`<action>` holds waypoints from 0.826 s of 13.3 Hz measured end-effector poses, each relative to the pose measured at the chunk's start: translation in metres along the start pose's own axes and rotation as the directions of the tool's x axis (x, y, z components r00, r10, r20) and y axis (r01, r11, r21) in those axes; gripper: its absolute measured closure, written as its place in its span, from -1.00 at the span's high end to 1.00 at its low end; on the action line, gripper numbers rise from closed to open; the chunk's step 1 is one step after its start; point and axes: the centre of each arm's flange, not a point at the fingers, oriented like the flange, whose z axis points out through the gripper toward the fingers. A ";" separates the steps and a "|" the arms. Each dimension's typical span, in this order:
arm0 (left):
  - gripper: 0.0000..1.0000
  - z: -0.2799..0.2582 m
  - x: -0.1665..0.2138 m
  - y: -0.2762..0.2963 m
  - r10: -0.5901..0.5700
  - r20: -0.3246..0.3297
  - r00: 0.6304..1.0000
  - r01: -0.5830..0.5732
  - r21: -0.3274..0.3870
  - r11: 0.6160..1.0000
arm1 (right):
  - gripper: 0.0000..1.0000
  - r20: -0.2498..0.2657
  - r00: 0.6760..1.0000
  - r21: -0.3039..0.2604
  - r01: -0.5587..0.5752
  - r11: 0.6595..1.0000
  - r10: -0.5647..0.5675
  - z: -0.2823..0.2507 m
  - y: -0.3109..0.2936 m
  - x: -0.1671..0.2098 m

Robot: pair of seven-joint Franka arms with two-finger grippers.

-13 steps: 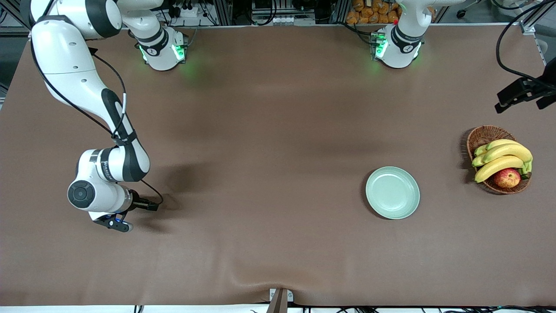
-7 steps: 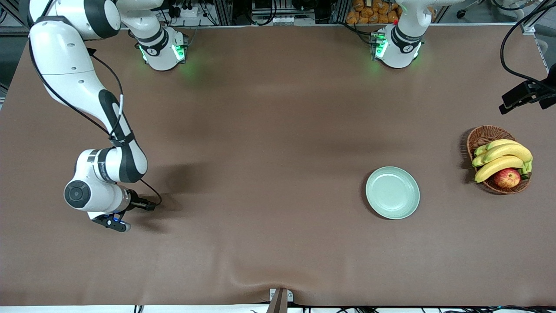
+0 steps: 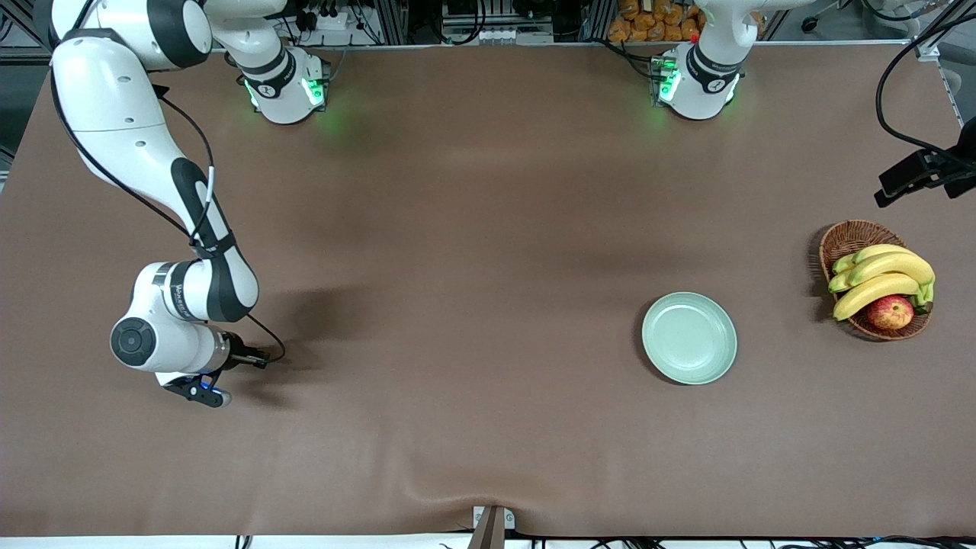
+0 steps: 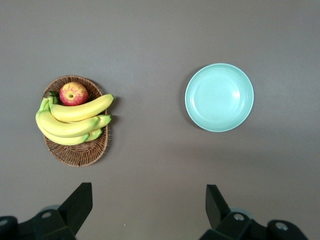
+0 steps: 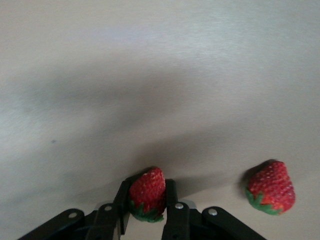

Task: Collect all strawberries into plate
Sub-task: 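Close the right gripper on the strawberry and lift it, then carry the strawberry to mid-table with the right gripper while the left gripper approaches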

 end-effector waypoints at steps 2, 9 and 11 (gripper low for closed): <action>1.00 0.001 0.003 0.001 0.001 -0.016 1.000 -0.001 -0.001 1.000 | -0.37 -0.028 0.996 0.025 0.085 0.996 -0.085 -0.022 -0.037 -0.008; 1.00 0.044 0.020 0.031 0.051 0.026 0.998 -0.051 -0.001 0.999 | -0.37 -0.132 0.796 0.024 0.598 0.801 -0.591 -0.086 -0.212 -0.092; 1.00 0.055 0.017 0.045 0.052 0.048 0.997 -0.052 0.001 0.999 | -0.37 -0.142 0.666 0.001 0.740 0.672 -0.733 -0.078 -0.268 -0.133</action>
